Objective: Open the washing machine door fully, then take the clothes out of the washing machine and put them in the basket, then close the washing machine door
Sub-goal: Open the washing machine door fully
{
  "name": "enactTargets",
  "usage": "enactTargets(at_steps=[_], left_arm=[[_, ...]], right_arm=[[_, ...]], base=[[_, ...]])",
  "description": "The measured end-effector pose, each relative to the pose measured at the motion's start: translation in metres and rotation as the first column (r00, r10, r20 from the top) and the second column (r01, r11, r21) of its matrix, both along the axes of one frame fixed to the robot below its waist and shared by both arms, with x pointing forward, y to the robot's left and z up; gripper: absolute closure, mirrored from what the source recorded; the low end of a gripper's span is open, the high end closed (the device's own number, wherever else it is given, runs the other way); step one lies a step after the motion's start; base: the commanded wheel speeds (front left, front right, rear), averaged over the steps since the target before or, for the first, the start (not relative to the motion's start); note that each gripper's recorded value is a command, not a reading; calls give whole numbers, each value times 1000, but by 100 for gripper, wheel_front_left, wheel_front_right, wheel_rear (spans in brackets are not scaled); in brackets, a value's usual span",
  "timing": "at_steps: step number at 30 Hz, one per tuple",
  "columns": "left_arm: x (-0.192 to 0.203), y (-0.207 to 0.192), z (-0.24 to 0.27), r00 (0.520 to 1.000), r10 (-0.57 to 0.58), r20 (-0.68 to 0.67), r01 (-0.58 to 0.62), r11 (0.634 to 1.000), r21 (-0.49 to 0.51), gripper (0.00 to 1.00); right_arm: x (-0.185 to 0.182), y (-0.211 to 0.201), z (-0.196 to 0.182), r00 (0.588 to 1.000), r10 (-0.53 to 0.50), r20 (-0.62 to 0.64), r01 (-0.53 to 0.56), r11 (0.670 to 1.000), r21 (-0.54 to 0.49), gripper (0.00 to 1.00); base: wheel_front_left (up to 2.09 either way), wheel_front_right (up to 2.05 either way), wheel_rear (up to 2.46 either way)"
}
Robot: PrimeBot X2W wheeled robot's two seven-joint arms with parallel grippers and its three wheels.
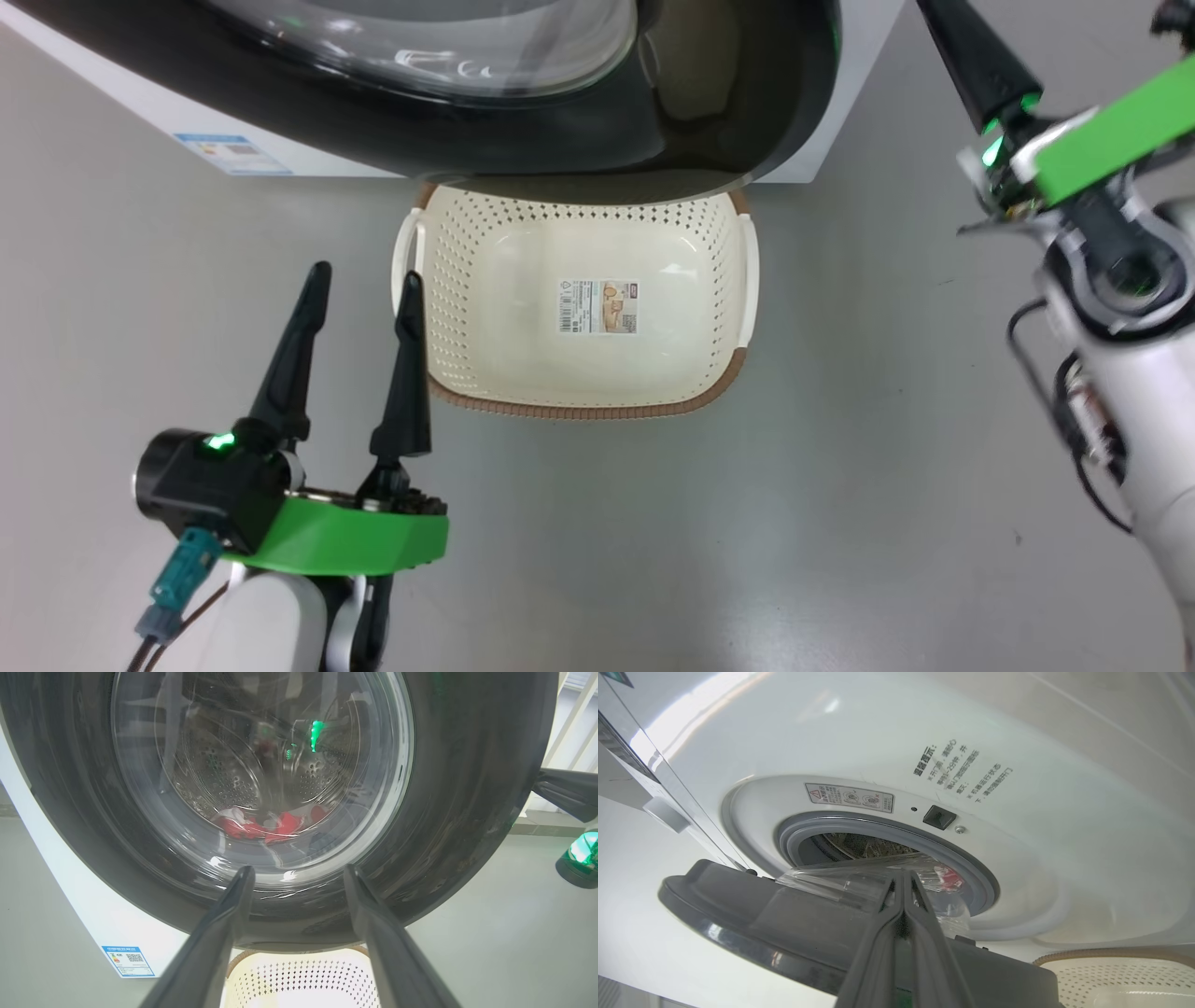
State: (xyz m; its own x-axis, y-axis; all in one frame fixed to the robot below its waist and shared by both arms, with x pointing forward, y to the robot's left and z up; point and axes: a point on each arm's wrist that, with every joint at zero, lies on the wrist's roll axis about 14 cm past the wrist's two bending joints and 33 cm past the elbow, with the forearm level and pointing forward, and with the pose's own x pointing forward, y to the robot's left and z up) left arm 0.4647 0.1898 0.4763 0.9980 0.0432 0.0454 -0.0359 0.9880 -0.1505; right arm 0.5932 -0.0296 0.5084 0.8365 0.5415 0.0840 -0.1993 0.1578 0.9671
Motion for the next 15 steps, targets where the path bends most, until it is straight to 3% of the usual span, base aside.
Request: enactTargets(at_steps=[3,8,15], left_arm=[[-1,-1,-1,1000,-3,-4,3,1000,1,0],[-3,0,-2,1000,-2,-9,2,1000,2,0],[-5,2,-2,1000,4,-14,-4,1000,9,0]], right_arm=[[2,11,2,991,118,-60,-112,990,91,100],[0,28,8,947,306,-94,-285,939,191,100],[-1,45,18,891,447,-75,-429,885,179,100]], base=[[0,0,0],[0,0,0],[0,0,0]])
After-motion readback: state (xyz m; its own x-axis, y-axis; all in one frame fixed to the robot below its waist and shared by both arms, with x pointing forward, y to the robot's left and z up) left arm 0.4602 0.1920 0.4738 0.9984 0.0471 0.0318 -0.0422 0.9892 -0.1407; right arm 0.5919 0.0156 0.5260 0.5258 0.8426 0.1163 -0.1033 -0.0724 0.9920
